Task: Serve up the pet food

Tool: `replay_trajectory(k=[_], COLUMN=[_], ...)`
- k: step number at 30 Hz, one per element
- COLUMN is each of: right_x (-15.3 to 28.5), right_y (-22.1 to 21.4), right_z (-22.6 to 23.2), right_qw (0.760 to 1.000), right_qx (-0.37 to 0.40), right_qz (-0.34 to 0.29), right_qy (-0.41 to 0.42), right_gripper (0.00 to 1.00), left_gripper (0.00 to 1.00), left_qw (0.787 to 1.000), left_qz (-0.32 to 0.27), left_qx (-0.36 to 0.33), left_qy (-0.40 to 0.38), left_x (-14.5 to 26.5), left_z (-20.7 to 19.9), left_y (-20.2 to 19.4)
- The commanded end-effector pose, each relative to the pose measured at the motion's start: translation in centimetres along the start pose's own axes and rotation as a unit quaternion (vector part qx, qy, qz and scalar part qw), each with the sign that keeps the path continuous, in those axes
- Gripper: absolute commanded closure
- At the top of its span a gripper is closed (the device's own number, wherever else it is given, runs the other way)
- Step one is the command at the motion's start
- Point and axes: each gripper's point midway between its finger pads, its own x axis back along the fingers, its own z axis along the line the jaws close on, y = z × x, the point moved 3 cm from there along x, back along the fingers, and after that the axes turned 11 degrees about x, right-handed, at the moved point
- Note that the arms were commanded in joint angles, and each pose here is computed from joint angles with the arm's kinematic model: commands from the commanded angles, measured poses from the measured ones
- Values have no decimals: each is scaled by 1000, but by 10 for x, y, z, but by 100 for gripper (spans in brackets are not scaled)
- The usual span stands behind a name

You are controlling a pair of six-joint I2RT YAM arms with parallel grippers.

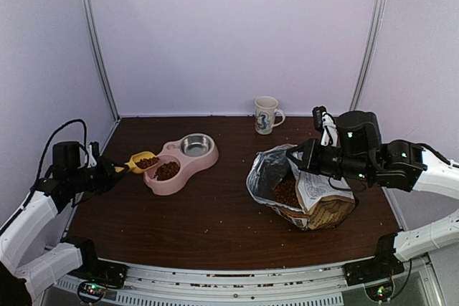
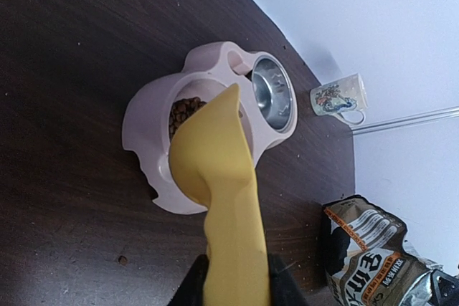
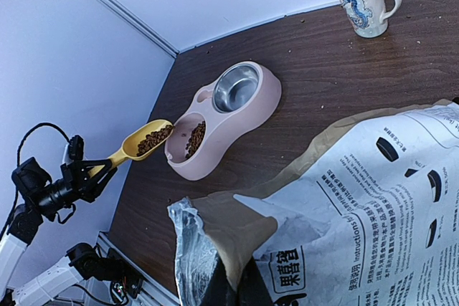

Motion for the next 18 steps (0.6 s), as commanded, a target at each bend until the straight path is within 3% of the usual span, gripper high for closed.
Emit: replay_trajectory(k=[1,18], right_x=[5,3], right_y=[16,18], right_z=[-6,-4], right_qw=[999,999], right_qx=[3,9], right_qz=[-30,-28], right_qy=[-24,-27], right_gripper=[100,100], left_gripper=[100,100], left_qw=[999,988], left_qz=[-17,-1], left_qx=[-49,-147], left_qy=[6,50], left_x=[7,18], left_z=[-14,-40], left_y=[13,29])
